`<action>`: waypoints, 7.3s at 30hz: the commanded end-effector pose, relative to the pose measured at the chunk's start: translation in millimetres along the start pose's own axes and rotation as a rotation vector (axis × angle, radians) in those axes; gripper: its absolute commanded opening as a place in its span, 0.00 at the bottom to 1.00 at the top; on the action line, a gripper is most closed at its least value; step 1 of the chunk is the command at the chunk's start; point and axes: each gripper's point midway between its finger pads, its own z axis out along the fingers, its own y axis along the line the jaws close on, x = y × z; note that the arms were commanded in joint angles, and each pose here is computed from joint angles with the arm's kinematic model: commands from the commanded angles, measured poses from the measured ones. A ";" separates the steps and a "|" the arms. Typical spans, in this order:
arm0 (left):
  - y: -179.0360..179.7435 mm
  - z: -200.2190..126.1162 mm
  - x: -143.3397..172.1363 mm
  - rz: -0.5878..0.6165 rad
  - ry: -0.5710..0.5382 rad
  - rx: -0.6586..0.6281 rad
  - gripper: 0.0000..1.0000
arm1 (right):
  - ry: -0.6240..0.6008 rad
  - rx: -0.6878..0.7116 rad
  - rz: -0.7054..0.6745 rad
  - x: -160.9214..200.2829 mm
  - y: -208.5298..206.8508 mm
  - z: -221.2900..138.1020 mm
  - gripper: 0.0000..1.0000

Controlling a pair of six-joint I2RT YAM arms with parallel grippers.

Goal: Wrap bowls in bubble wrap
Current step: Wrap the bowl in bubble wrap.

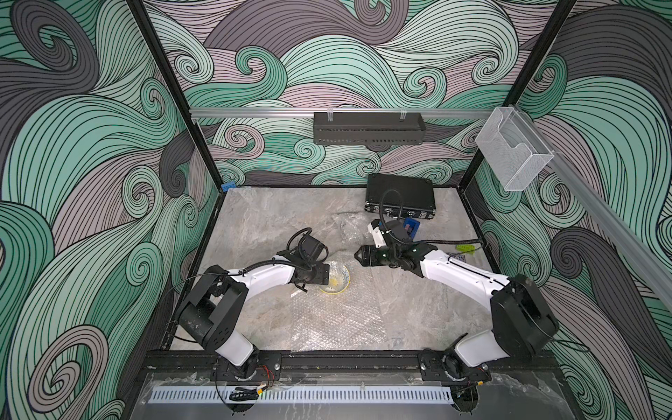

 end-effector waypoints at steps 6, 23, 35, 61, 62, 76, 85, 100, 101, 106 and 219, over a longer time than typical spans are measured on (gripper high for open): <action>-1.5 1.7 -1.2 0.002 0.004 0.008 0.84 | -0.034 0.024 -0.085 -9.1 -23.0 20.5 0.77; -1.0 7.6 3.3 0.001 0.019 0.013 0.83 | 0.082 -0.169 -0.033 -14.8 -16.7 65.3 0.78; -0.3 13.7 4.9 -0.004 0.034 0.003 0.82 | -0.045 -0.441 -0.085 -28.2 34.3 24.1 0.57; -2.1 10.5 3.2 -0.001 0.026 0.011 0.81 | -0.050 -0.261 0.015 -36.5 -29.0 58.3 0.78; -2.2 10.7 3.0 -0.001 0.026 0.011 0.81 | -0.049 -0.284 0.025 -37.0 -27.8 62.1 0.78; -2.3 13.5 4.9 0.000 0.035 0.013 0.81 | -0.100 -0.522 0.035 -42.2 7.3 48.0 0.62; -2.0 13.7 5.7 -0.003 0.034 0.014 0.81 | -0.082 -0.631 -0.033 -18.9 45.3 23.0 0.44; -3.4 15.5 6.4 -0.004 0.037 0.019 0.80 | -0.070 -0.495 -0.187 -0.2 53.3 20.0 0.42; -3.8 15.5 6.6 -0.003 0.037 0.020 0.80 | -0.080 -0.477 -0.199 -2.8 51.2 19.6 0.44; -4.0 14.7 6.3 0.000 0.037 0.020 0.80 | -0.111 -0.345 -0.258 -15.6 34.3 25.6 0.58; 6.8 22.0 -4.6 -0.103 0.033 -0.014 0.63 | 0.258 0.062 0.247 146.6 -49.9 -42.9 0.62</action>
